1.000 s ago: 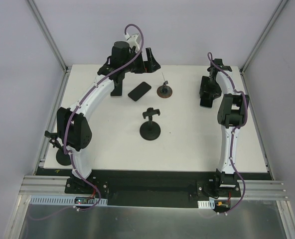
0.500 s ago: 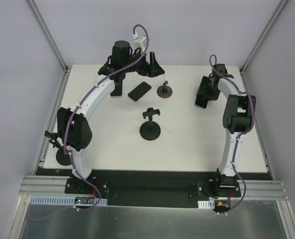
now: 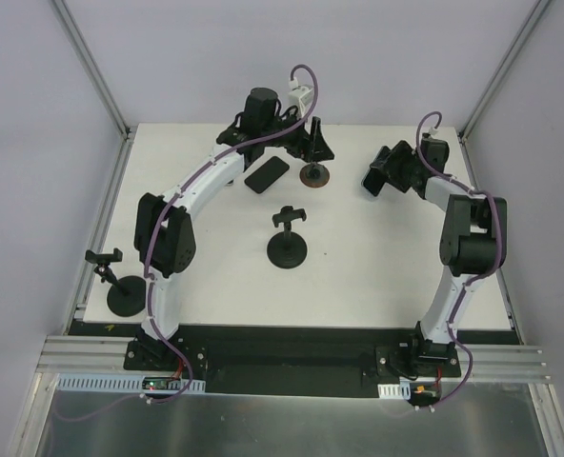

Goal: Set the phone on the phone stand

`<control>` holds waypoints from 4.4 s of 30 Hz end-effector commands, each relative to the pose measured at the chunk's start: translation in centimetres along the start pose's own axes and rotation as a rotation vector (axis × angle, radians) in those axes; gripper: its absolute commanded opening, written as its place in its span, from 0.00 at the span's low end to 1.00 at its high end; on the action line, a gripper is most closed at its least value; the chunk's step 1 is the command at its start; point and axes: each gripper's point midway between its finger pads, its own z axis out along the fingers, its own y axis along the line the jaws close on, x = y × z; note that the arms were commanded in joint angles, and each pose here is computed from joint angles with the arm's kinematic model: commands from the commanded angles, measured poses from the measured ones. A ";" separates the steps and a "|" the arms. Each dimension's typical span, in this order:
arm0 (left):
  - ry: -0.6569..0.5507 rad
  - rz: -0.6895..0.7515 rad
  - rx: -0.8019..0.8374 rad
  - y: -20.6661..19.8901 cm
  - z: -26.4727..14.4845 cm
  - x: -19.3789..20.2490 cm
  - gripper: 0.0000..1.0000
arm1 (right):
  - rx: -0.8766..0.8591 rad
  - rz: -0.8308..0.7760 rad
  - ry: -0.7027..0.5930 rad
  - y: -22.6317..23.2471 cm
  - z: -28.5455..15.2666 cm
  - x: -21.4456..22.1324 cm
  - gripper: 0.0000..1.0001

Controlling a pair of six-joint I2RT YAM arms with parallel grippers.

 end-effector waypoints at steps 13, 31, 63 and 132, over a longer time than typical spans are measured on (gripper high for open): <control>0.011 0.114 0.107 -1.2 3.2 0.2 0.81 | -0.589 0.111 -0.247 17.8 -10.5 -2.9 0.01; 0.025 0.121 0.043 0.5 3.3 0.5 0.52 | -0.606 0.043 -0.316 22.7 -12.8 -0.2 0.01; -0.128 0.015 0.149 -3.6 -3.3 -4.7 0.00 | -0.725 -0.392 -0.183 23.9 -17.5 0.2 0.90; -0.275 -0.085 0.466 -5.5 -9.3 -7.0 0.30 | -1.368 -0.678 0.319 28.6 -20.0 11.6 0.01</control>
